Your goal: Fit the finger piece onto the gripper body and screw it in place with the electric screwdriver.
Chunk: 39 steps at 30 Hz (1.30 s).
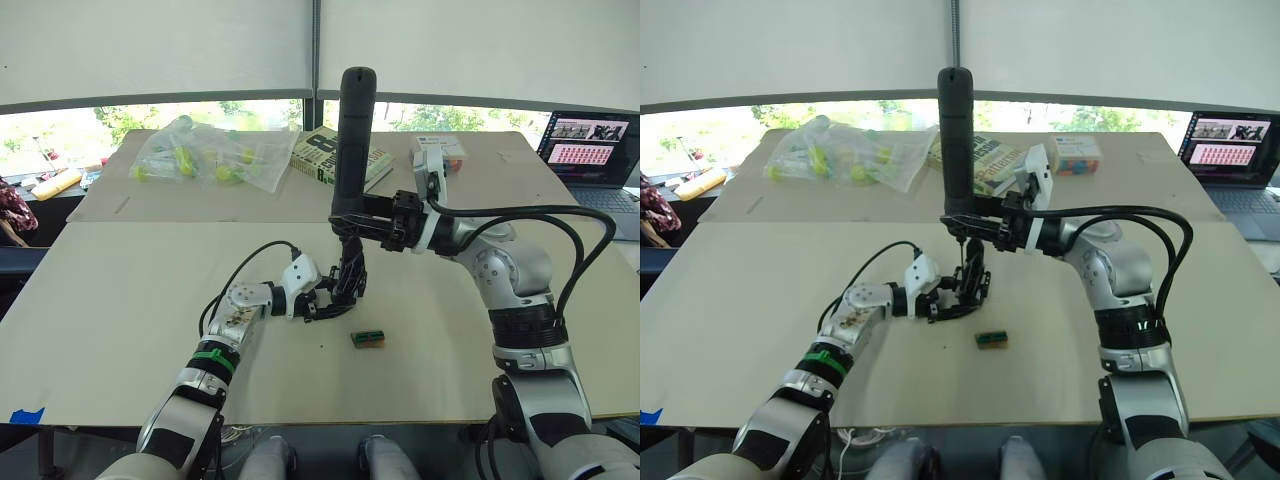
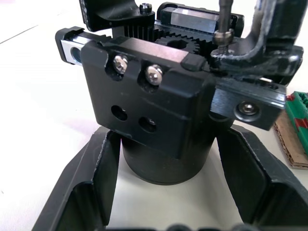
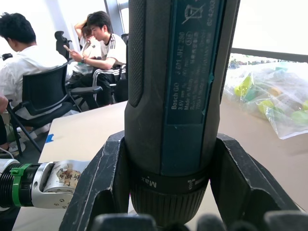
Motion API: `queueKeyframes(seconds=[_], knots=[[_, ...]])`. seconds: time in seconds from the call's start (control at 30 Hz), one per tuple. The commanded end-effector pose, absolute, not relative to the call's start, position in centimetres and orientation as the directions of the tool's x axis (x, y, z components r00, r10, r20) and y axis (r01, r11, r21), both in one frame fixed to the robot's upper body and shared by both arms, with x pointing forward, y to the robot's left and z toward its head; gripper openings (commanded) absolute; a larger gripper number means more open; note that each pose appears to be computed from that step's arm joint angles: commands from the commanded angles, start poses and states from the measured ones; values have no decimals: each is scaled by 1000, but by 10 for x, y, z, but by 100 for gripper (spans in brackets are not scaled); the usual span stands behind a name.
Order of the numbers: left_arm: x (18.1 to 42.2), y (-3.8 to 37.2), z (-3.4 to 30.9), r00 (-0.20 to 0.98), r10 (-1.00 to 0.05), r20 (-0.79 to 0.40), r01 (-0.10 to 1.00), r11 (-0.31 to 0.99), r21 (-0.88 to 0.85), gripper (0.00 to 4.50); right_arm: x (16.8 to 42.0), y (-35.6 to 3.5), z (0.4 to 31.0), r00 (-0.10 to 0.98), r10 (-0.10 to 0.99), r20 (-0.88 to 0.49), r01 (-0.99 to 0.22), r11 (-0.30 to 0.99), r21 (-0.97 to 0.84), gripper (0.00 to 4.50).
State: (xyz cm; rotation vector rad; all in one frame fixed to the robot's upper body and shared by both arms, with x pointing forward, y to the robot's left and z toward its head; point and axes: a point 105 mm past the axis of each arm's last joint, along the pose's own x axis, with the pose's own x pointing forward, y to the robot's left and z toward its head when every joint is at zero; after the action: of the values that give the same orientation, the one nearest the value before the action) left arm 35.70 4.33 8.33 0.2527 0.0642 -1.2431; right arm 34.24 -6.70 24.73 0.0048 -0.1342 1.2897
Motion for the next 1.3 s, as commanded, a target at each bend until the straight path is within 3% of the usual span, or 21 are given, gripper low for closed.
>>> queueKeyframes(seconds=[0.03, 0.47, 1.3], knots=[[353, 36, 85, 299, -937, -182, 946, 266, 184, 228, 335, -68, 265, 250, 957, 148, -948, 273, -162, 192], [354, 36, 82, 333, -925, -182, 935, 300, 187, 228, 331, -67, 260, 250, 957, 146, -950, 272, -153, 192], [351, 37, 78, 354, -919, -174, 930, 326, 169, 228, 332, -64, 230, 356, 931, 82, -921, 364, -138, 192]])
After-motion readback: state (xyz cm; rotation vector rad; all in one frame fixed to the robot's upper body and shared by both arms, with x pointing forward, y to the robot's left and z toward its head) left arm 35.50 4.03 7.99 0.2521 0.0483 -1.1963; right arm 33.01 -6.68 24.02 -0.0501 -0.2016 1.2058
